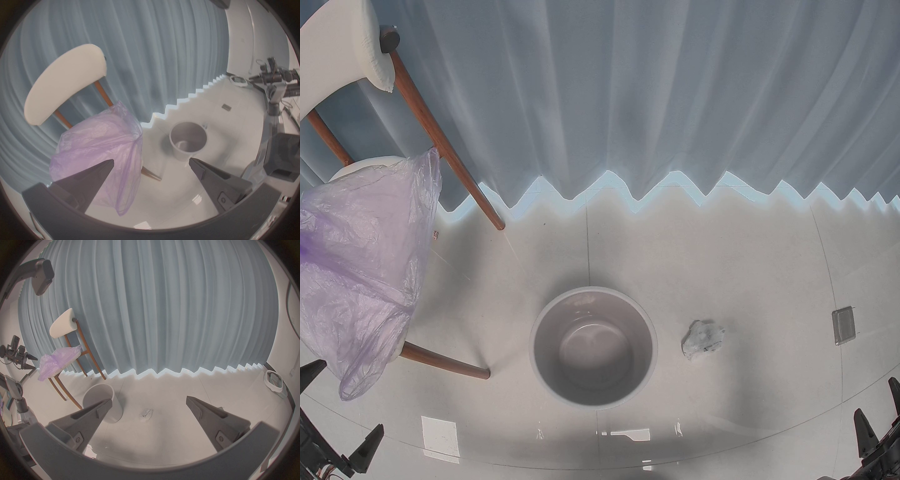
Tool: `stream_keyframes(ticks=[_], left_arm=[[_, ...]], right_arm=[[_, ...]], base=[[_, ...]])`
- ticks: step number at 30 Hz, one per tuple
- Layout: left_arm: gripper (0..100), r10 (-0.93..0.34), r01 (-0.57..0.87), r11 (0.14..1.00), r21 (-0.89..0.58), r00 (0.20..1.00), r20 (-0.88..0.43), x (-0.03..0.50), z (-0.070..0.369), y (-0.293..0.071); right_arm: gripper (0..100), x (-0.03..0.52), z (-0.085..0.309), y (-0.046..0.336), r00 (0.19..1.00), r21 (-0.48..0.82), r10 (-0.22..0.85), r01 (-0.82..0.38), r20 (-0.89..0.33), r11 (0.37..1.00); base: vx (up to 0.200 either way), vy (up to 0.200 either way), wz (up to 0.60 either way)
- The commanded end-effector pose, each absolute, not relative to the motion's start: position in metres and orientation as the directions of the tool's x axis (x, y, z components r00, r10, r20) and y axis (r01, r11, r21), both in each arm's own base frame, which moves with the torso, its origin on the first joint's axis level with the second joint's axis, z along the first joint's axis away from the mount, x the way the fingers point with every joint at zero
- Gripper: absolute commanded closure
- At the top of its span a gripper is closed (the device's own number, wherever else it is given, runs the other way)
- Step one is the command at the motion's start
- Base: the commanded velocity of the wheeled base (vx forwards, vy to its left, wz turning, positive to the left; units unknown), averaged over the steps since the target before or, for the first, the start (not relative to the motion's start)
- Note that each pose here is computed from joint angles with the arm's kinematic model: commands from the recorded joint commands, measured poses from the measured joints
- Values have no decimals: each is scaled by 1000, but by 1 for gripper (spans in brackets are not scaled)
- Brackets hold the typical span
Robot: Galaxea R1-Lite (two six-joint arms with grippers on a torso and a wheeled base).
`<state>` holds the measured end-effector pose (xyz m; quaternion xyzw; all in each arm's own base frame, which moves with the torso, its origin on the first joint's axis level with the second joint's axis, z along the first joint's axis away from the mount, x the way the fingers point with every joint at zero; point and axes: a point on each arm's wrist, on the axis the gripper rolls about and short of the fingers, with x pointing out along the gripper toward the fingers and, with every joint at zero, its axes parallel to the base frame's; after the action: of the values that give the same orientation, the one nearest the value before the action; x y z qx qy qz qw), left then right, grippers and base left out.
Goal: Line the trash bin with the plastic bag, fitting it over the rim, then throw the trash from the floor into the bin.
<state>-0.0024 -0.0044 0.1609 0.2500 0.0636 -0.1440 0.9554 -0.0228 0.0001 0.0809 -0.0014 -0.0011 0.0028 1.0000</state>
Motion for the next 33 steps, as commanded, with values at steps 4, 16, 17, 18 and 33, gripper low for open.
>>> stream_keyframes(ticks=[4, 16, 17, 18, 33], left_arm=[[0, -168, 355, 756, 549, 917, -361, 46, 176, -5], [0, -125, 400, 608, 686, 902, -414, 113, 191, -5], [0, -102, 399, 609, 685, 896, -432, 122, 191, -4], [0, -82, 388, 607, 693, 899, -431, 126, 193, -4], [0, -106, 442, 490, 752, 886, -452, 166, 199, -44]], right_arm=[[0, -23, 76, 0, 1000, -3, 6, -6, 2, 1000], [0, -23, 76, 0, 1000, -3, 6, -6, 2, 1000], [0, -23, 76, 0, 1000, -3, 6, -6, 2, 1000], [0, -23, 76, 0, 1000, -3, 6, -6, 2, 1000], [0, -23, 76, 0, 1000, -3, 6, -6, 2, 1000]], base=[[0, 0, 0], [0, 0, 0], [0, 0, 0], [0, 0, 0], [0, 0, 0]])
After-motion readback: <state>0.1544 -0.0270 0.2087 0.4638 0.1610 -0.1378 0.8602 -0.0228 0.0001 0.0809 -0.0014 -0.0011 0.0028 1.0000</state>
